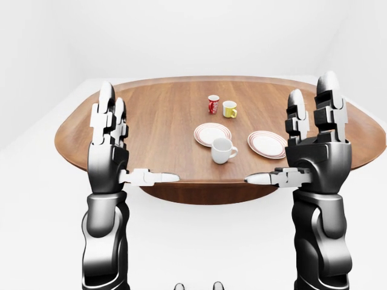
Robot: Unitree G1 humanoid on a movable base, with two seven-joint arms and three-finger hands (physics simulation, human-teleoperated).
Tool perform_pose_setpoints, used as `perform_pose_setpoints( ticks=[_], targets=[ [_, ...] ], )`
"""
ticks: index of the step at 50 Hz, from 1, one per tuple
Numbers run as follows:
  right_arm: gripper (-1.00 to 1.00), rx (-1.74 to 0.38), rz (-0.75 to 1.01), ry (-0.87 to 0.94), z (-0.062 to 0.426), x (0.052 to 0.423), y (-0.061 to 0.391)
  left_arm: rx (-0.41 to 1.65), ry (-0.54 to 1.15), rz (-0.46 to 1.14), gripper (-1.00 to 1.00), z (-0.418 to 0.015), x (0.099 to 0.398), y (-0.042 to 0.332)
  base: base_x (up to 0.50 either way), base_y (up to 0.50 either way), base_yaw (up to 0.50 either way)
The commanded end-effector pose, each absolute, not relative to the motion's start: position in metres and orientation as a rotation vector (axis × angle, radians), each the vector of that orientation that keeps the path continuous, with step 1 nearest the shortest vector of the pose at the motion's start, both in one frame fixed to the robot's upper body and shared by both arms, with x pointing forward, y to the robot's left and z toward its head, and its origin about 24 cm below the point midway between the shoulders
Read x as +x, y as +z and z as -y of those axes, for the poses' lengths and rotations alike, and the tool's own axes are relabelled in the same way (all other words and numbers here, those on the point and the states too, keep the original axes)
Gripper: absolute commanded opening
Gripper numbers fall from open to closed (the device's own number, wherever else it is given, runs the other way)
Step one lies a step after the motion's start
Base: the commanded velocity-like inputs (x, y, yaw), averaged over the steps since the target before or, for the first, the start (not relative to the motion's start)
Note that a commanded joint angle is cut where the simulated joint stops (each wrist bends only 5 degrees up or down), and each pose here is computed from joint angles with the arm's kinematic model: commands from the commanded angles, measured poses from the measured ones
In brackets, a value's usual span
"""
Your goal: Put the white mug on the left plate.
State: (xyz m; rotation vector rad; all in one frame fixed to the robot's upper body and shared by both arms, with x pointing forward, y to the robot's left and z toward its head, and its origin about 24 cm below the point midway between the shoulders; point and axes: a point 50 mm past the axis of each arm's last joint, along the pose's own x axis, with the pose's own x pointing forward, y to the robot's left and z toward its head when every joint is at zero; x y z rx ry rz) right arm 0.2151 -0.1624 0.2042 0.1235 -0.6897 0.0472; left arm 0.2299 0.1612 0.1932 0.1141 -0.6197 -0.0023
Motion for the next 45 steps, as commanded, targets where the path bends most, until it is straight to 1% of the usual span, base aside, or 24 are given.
perform_pose_setpoints(
  ticks=[1, 4, 16, 45],
  targets=[
    [1.0, 0.126, 0.694, 0.049, 0.1627, 0.2144, 0.205, 0.112, -0.003, 0.623, 1.0, -0.1612, 0.2292, 0.1939, 0.0, 0.5, 0.0],
    [1.0, 0.126, 0.695, 0.05, 0.1625, 0.2145, 0.2052, 0.114, -0.002, 0.625, 1.0, -0.1616, 0.2291, 0.1943, 0.0, 0.34, 0.0],
    [1.0, 0.142, 0.703, 0.047, 0.1641, 0.2133, 0.2064, 0.116, -0.003, 0.624, 1.0, -0.1608, 0.2287, 0.1938, 0.02, 0.0, 0.0],
    [1.0, 0.14, 0.711, 0.066, 0.1628, 0.2107, 0.2078, 0.12, -0.003, 0.634, 1.0, -0.1607, 0.2273, 0.1959, 0.5, 0.0, 0.0]
  ],
)
